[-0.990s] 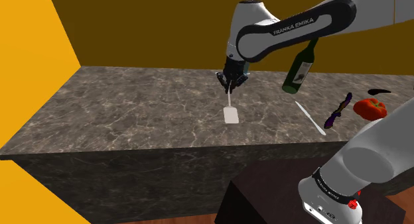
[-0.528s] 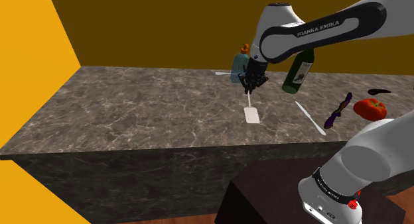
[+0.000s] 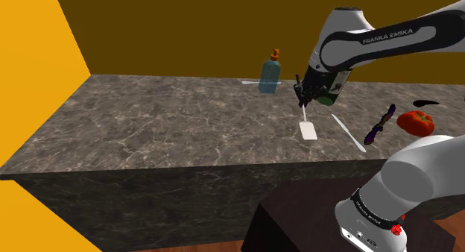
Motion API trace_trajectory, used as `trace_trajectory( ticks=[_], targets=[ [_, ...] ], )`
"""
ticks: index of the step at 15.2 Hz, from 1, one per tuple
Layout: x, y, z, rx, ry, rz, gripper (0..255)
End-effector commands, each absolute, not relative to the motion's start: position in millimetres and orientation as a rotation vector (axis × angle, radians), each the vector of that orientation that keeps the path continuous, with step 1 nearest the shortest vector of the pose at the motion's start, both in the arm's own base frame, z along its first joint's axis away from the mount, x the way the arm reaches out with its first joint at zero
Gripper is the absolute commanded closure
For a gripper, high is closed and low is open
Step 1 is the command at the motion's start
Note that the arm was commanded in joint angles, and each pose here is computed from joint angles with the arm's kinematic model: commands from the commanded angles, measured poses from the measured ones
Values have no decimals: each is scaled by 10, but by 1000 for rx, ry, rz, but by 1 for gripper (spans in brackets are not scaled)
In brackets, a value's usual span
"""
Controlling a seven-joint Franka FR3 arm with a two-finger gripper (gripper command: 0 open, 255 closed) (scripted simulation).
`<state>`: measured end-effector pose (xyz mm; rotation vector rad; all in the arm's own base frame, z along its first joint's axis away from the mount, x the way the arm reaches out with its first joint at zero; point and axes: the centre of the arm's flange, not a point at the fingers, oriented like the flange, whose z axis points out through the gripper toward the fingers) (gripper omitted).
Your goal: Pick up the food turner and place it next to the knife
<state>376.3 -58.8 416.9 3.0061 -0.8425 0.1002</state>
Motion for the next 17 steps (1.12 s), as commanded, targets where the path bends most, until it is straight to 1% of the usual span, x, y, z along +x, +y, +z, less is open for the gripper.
trace_trajectory(
  ticks=[1,14,17],
  targets=[
    [3698,-682,4139,3007,-841,100,255],
    [3698,-682,3453,3007,-841,100,255],
    [3698,-682,3453,3007,-841,100,255]
  ],
)
